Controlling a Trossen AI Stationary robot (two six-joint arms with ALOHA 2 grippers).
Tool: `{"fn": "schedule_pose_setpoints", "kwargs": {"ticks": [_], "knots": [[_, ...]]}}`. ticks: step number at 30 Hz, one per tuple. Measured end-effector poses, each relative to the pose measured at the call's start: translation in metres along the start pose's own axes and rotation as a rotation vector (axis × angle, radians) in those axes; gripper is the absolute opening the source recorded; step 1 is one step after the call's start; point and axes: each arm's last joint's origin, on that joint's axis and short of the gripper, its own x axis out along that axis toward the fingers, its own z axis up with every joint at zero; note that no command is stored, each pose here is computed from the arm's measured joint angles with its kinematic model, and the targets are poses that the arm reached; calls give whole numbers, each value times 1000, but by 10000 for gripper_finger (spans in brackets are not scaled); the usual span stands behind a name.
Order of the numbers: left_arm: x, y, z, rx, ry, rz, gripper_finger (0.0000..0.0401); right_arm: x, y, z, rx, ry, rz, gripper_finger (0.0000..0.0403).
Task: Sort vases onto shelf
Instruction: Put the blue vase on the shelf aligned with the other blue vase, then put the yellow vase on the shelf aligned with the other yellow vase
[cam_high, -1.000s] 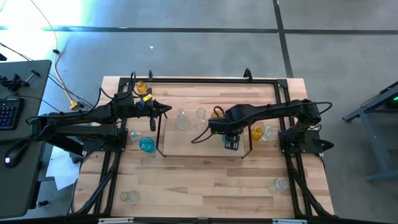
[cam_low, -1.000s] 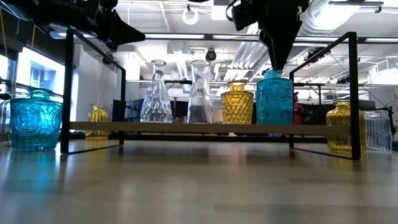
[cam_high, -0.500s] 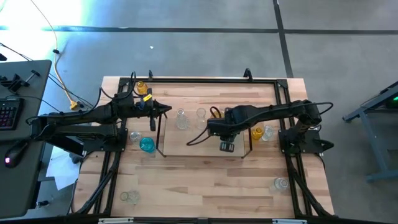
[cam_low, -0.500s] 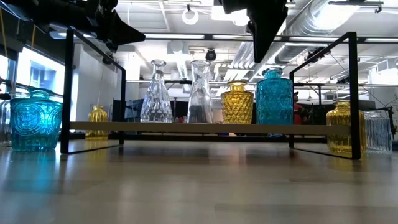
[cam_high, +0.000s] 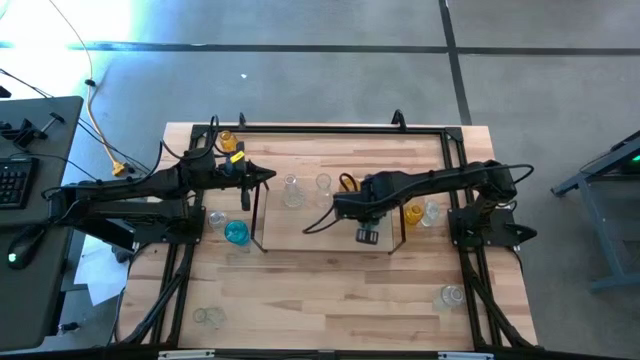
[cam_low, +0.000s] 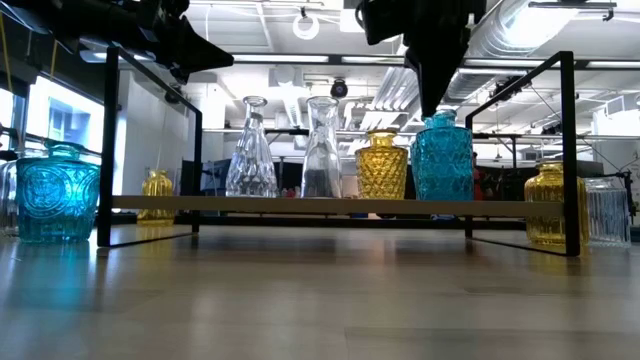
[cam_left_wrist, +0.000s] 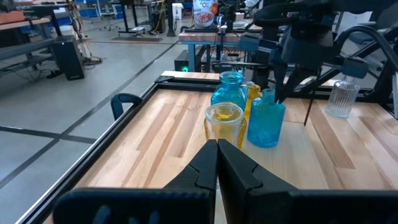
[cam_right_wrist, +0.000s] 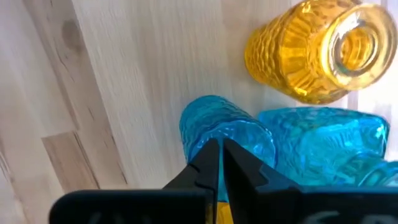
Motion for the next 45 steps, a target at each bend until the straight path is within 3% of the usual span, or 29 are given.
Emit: {"fn": "schedule_pose_setpoints", "kwargs": {"ticks": [19, 26, 33, 37, 45], "knots": [[0, 0, 0, 0, 0, 0, 0, 0, -3, -5, 21, 45, -52, 9], [0, 0, 0, 0, 0, 0, 0, -22, 0, -15, 3, -36, -59, 9], [0, 0, 0, 0, 1, 0, 0, -66, 9, -45, 64, -179, -16, 9], [0, 0, 0, 0, 0, 0, 0, -89, 16, -77, 168, -168, 14, 9], [0, 0, 0, 0, 0, 1, 0, -104, 23, -125, 345, -221, 0, 9]]}}
